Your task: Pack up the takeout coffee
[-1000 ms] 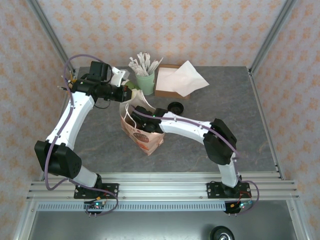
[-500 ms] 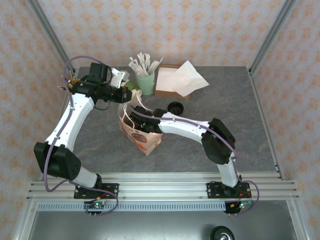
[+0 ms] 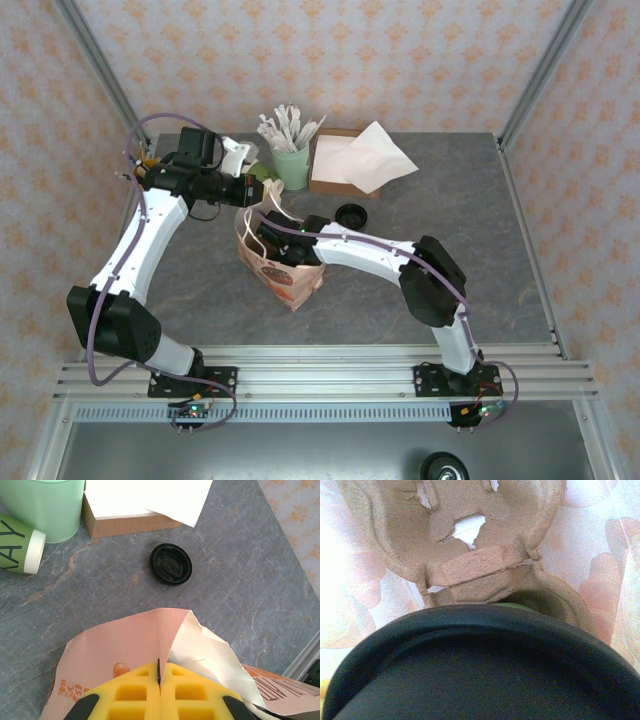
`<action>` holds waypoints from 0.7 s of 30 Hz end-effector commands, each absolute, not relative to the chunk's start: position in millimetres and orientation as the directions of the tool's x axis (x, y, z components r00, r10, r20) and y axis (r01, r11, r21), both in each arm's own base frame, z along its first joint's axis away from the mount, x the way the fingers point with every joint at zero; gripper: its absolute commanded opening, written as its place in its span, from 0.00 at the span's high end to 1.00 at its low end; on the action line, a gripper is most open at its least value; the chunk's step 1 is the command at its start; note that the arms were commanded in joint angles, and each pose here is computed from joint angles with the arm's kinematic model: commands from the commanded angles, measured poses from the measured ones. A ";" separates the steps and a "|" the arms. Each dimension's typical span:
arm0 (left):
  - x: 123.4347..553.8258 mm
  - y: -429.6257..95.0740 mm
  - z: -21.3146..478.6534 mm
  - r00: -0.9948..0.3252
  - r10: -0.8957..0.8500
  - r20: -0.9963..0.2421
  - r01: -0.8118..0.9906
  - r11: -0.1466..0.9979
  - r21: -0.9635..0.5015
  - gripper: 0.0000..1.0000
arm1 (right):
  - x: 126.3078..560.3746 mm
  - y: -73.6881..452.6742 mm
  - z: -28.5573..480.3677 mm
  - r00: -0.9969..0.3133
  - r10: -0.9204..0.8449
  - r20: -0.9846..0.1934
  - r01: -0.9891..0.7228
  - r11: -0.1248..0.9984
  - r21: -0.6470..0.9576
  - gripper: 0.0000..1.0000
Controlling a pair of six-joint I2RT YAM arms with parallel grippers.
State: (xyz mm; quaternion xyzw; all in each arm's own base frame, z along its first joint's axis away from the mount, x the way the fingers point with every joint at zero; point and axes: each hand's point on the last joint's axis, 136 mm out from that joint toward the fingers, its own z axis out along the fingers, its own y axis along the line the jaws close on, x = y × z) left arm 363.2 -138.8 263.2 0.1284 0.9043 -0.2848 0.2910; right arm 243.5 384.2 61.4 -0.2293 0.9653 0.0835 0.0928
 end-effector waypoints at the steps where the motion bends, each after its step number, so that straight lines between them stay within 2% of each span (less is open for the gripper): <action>1: 358.0 -141.1 261.9 -0.804 0.065 -0.591 0.400 0.795 -0.457 1.00 | 119.5 250.6 -89.9 -0.793 -0.352 0.497 -0.493 0.851 -0.184 0.47; 21: 358.4 -140.1 258.8 -0.809 0.067 -0.584 0.394 0.799 -0.454 1.00 | 121.4 253.2 -92.3 -0.793 -0.356 0.495 -0.495 0.849 -0.184 0.47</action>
